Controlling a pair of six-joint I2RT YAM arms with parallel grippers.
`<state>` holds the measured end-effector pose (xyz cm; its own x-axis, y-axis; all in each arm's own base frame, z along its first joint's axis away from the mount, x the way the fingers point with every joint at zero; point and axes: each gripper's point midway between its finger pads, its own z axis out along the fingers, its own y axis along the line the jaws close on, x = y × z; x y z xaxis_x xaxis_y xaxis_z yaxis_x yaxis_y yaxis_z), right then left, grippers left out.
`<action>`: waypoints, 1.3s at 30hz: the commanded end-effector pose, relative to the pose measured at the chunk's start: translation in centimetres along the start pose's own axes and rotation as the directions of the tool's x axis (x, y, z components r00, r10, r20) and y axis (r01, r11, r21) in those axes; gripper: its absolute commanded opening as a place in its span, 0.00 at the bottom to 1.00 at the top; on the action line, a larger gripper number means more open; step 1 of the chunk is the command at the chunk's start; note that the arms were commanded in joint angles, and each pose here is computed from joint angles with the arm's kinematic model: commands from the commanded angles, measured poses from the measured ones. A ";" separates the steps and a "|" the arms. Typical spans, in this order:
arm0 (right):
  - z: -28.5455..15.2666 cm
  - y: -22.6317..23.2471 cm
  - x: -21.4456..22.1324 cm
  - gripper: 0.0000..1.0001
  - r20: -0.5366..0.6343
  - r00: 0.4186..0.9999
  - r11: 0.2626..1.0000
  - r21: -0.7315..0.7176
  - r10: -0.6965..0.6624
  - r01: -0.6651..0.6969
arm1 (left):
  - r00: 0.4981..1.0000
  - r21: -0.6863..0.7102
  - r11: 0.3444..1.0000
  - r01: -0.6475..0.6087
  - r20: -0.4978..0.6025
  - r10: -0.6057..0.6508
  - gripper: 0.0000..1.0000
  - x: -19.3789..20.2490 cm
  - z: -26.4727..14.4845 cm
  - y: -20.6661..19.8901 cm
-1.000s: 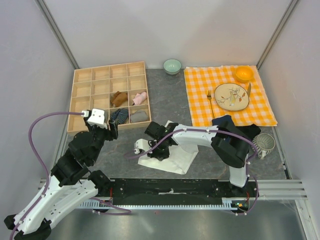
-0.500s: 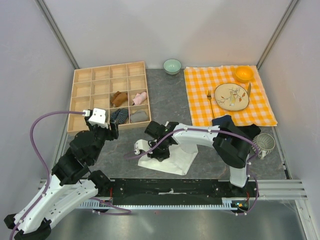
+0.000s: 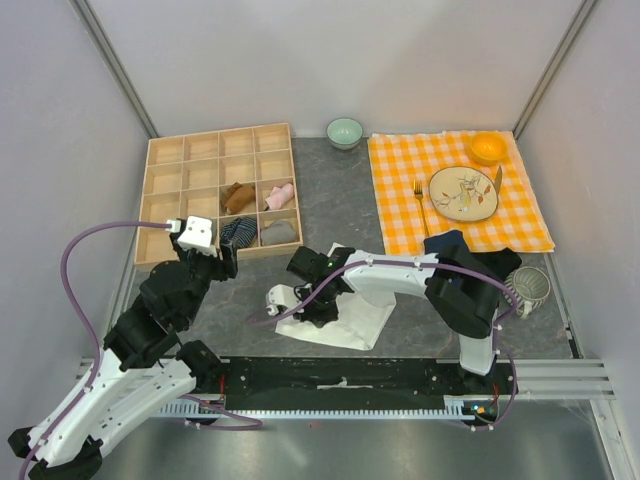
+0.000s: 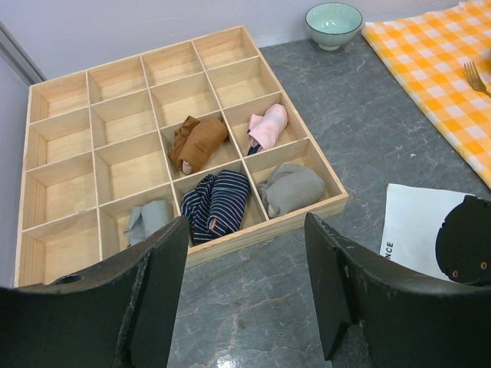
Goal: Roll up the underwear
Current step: Fold the underwear at the center of the board.
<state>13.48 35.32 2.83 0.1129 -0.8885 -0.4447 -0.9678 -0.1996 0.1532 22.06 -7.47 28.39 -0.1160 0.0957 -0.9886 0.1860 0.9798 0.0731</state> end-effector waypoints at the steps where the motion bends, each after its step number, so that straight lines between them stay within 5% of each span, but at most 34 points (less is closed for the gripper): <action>1: -1.4 0.7 -2.5 0.00 0.063 0.997 0.999 -0.023 -0.044 0.045 | 0.999 -0.003 1.000 -0.012 0.032 0.012 0.68 -0.8 0.2 0.1; 11: -1.9 5.1 -4.1 0.01 0.149 0.987 0.970 -0.225 -0.060 0.093 | 0.999 -0.009 1.000 -0.011 0.033 0.012 0.68 -0.9 0.2 0.2; 26: 1.4 9.5 -4.8 0.35 0.132 0.991 0.891 -0.452 0.010 0.052 | 0.999 -0.010 1.000 -0.010 0.035 0.010 0.68 -1.0 0.2 0.2; 33: -0.9 6.9 -4.7 0.35 0.135 0.991 0.935 -0.348 -0.017 0.063 | 0.999 -0.007 1.000 -0.011 0.033 0.012 0.68 -0.8 0.2 0.2; 39: -6.2 -3.4 -1.2 0.36 0.185 0.970 0.986 -0.080 0.156 -0.143 | 0.999 0.007 1.000 -0.012 0.033 0.012 0.68 -0.9 0.2 -0.1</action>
<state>9.60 36.00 5.17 0.0037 -0.8604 -0.5095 -0.8545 -0.2674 0.4454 22.07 -7.48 28.38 -0.1163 0.0960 -0.9886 0.1864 0.9797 0.0732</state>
